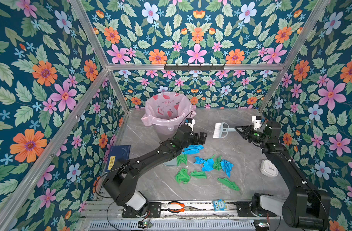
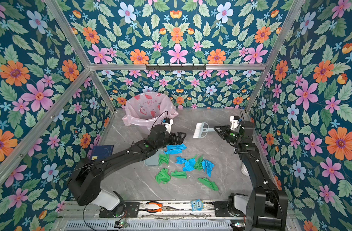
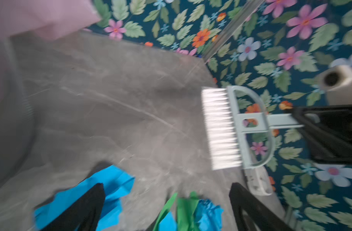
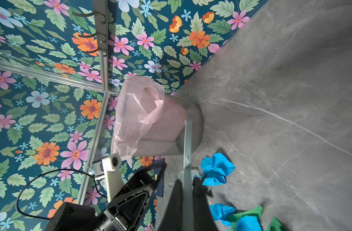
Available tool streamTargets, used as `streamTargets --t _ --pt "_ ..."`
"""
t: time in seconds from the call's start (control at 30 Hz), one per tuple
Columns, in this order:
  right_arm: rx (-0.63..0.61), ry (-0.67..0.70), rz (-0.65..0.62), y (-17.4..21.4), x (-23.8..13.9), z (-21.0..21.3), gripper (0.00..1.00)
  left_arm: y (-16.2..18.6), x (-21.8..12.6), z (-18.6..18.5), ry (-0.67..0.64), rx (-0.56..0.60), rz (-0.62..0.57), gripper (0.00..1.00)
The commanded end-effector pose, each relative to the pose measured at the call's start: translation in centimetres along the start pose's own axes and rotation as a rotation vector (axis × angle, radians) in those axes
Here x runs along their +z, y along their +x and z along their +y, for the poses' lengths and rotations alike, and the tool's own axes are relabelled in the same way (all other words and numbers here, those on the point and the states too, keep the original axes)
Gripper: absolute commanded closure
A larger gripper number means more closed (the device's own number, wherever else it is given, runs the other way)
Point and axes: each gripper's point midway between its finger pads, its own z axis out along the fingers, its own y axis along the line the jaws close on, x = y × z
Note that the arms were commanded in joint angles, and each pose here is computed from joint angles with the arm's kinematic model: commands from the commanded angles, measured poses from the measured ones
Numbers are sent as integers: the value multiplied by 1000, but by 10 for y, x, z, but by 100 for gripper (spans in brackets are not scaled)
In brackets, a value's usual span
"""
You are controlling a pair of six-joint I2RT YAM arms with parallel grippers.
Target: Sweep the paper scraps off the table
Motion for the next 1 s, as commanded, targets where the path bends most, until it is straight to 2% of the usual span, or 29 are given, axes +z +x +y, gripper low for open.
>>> streamTargets --t 0.0,0.07,0.13,0.2,0.3,0.37,0.5,0.67,0.97 --pt "-28 31 17 6 -6 0 100 13 -30 49 -233 1 -3 0" --pt "-38 36 20 7 -9 4 100 16 -47 71 -333 -43 6 0" --pt "-45 37 26 8 -11 7 100 28 -61 89 -407 -85 91 0" --pt "-44 38 34 9 -10 8 100 39 -73 103 -459 -100 112 0" --pt "-41 42 47 12 -6 7 100 51 -88 124 -473 -172 108 0" --pt "-38 44 59 15 -2 4 100 55 -96 137 -461 -238 91 7" --pt "-27 38 69 19 2 0 100 50 -114 155 -449 -319 8 27" --pt "-25 36 78 22 4 -2 100 59 -119 168 -425 -373 -42 31" --pt "-27 20 86 24 4 -1 100 90 -130 196 -472 -463 -97 39"
